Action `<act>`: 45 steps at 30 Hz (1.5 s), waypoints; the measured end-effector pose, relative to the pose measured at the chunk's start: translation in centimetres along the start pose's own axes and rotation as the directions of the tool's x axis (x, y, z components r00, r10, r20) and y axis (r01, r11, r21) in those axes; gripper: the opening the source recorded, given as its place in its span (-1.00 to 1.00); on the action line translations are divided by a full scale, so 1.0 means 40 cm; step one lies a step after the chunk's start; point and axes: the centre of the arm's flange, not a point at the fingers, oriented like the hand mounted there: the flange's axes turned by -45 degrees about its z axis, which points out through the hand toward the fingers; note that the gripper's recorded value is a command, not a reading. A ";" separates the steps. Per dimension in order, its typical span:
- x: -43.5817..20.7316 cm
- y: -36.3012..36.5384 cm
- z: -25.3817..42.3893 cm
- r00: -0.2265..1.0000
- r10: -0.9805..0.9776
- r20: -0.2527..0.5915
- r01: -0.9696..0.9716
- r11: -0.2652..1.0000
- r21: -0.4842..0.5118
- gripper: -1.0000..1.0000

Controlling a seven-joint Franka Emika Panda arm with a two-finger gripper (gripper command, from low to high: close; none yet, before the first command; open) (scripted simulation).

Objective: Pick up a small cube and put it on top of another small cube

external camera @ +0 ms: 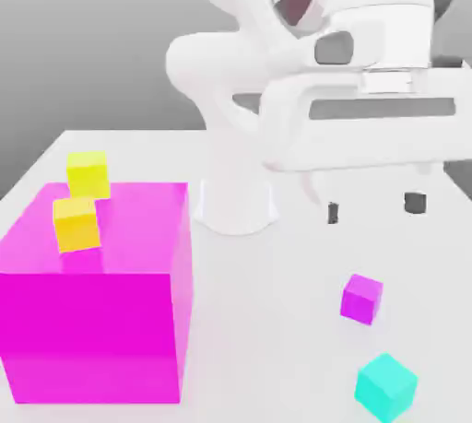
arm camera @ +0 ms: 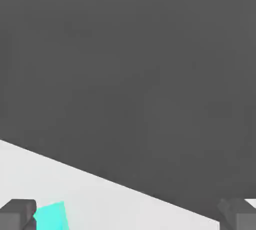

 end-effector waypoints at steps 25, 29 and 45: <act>-0.132 -0.194 0.437 0.955 -0.202 0.215 0.179 0.976 0.122 -1.00; -0.182 -0.245 0.339 0.937 -0.282 0.206 0.257 0.956 0.139 -1.00; -0.483 -0.382 0.279 0.819 -0.552 0.156 0.523 0.831 0.191 -1.00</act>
